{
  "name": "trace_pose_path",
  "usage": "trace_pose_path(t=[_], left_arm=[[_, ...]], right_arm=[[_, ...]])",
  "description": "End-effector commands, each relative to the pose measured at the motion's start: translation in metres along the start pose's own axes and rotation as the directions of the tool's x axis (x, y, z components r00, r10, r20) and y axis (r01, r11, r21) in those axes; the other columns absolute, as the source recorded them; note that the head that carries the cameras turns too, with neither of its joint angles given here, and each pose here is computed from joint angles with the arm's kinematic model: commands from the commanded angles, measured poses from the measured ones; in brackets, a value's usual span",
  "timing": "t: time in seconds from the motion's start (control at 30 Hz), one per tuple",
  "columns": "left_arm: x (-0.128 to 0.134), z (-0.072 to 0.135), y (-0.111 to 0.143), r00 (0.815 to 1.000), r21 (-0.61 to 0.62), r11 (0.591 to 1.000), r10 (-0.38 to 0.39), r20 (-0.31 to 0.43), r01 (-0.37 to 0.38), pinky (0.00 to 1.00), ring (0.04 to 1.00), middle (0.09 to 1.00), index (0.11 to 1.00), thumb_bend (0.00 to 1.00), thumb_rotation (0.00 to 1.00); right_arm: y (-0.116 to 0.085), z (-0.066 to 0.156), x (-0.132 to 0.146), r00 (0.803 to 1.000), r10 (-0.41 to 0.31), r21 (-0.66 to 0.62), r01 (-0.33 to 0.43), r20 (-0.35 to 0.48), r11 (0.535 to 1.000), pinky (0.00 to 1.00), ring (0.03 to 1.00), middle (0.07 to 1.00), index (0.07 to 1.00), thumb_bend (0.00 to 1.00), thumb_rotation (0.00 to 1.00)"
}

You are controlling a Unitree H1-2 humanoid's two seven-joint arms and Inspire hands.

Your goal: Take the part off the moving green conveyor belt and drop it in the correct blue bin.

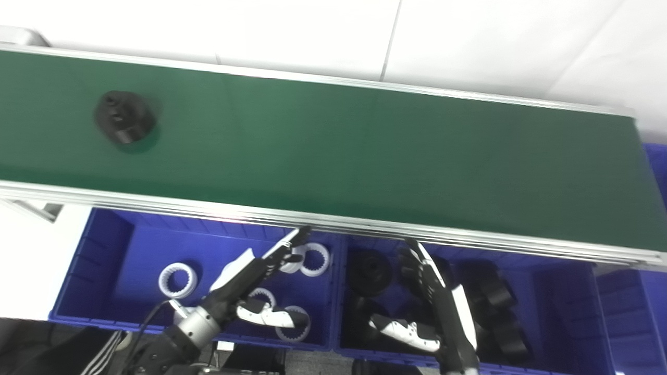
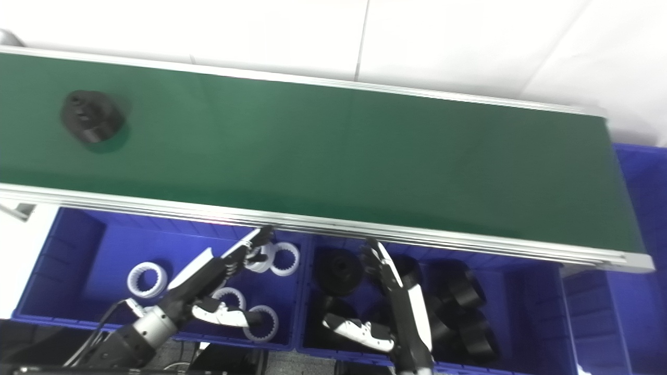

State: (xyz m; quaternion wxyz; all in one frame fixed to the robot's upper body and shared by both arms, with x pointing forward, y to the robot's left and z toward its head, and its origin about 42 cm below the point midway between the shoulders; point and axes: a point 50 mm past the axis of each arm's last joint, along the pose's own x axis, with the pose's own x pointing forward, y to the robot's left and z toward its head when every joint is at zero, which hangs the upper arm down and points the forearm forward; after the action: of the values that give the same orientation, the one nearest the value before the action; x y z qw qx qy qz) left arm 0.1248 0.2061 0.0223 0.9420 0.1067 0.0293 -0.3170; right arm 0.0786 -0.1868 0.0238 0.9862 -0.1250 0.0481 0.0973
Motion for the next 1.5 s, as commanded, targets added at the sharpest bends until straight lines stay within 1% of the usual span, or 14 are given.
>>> trace_pose_path(t=[0.0,0.07,0.13,0.2,0.27,0.37,0.5,0.63,0.73,0.97,1.13,1.3,1.4,1.47], left_arm=[[0.005,0.005,-0.002,0.999,0.017,1.0,0.015,0.044,-0.015,0.92,1.0,1.0,1.0,0.87,0.33],[0.01,-0.001,-0.002,0.999,0.015,1.0,0.013,0.038,-0.014,0.9,0.998,1.0,1.0,0.86,0.34],[0.013,-0.005,-0.004,0.999,0.004,1.0,0.021,0.032,-0.021,0.88,0.979,1.0,0.987,0.87,0.35],[0.014,-0.007,-0.006,0.999,-0.012,1.0,0.026,0.03,-0.025,0.87,0.962,1.0,0.972,0.88,0.34],[0.014,-0.006,-0.007,0.999,-0.005,1.0,0.027,0.034,-0.027,0.86,0.955,0.997,0.967,0.87,0.33],[0.014,-0.005,-0.007,0.999,0.013,0.999,0.031,0.033,-0.032,0.87,0.959,0.991,0.963,0.87,0.35],[0.014,-0.005,-0.006,0.999,0.022,0.999,0.035,0.035,-0.036,0.85,0.948,0.986,0.959,0.88,0.37],[0.012,-0.004,-0.004,0.999,0.017,0.999,0.03,0.04,-0.031,0.85,0.955,0.997,0.964,0.87,0.34],[0.011,-0.005,-0.002,0.999,0.032,0.999,0.025,0.034,-0.026,0.84,0.959,1.0,0.976,0.86,0.34],[0.009,-0.004,-0.002,0.999,0.031,0.999,0.028,0.035,-0.029,0.85,0.965,1.0,0.976,0.86,0.32],[0.01,-0.006,-0.001,0.999,0.035,0.999,0.022,0.033,-0.023,0.85,0.963,1.0,0.984,0.87,0.33],[0.01,-0.008,-0.001,1.0,0.015,1.0,0.011,0.029,-0.011,0.9,0.987,1.0,0.987,0.86,0.33],[0.011,-0.008,0.001,1.0,0.021,1.0,0.008,0.027,-0.008,0.88,0.989,1.0,0.988,0.86,0.34],[0.012,-0.008,0.003,1.0,0.021,1.0,0.009,0.028,-0.01,0.91,0.998,1.0,0.991,0.86,0.33]], right_arm=[[-0.006,0.005,0.003,0.997,-0.021,0.023,0.019,0.074,1.0,0.82,0.881,0.894,0.955,0.85,0.44],[-0.007,0.003,0.003,0.998,-0.024,0.036,0.022,0.066,0.999,0.84,0.892,0.898,0.958,0.86,0.42],[-0.008,0.001,0.004,0.998,-0.025,0.043,0.022,0.061,0.999,0.81,0.895,0.902,0.964,0.87,0.41],[-0.008,0.0,0.004,0.998,-0.021,0.041,0.018,0.058,0.999,0.82,0.901,0.91,0.975,0.87,0.4],[-0.008,-0.001,0.003,0.998,-0.02,0.035,0.018,0.054,0.999,0.82,0.898,0.907,0.976,0.87,0.41],[-0.007,-0.002,0.002,0.999,-0.017,0.028,0.015,0.051,0.999,0.85,0.896,0.904,0.978,0.87,0.42],[-0.006,-0.001,0.002,0.998,-0.017,0.026,0.016,0.055,1.0,0.84,0.892,0.898,0.974,0.87,0.41],[-0.005,0.001,0.002,0.998,-0.018,0.025,0.016,0.062,1.0,0.83,0.89,0.899,0.967,0.86,0.42],[-0.004,0.002,0.002,0.998,-0.018,0.023,0.017,0.063,1.0,0.82,0.881,0.896,0.963,0.86,0.42],[-0.002,0.003,0.004,0.997,-0.028,0.019,0.027,0.07,0.999,0.79,0.858,0.877,0.949,0.87,0.42],[-0.002,0.005,0.005,0.996,-0.034,0.025,0.032,0.085,0.999,0.8,0.853,0.874,0.943,0.87,0.42],[-0.004,0.016,0.007,0.989,-0.064,0.024,0.061,0.133,0.998,0.79,0.848,0.863,0.922,0.87,0.41],[-0.01,0.035,0.006,0.977,-0.083,0.04,0.076,0.194,0.996,0.8,0.854,0.863,0.912,0.89,0.41],[-0.015,0.051,0.006,0.963,-0.099,0.04,0.092,0.25,0.995,0.81,0.86,0.868,0.916,0.89,0.41]])
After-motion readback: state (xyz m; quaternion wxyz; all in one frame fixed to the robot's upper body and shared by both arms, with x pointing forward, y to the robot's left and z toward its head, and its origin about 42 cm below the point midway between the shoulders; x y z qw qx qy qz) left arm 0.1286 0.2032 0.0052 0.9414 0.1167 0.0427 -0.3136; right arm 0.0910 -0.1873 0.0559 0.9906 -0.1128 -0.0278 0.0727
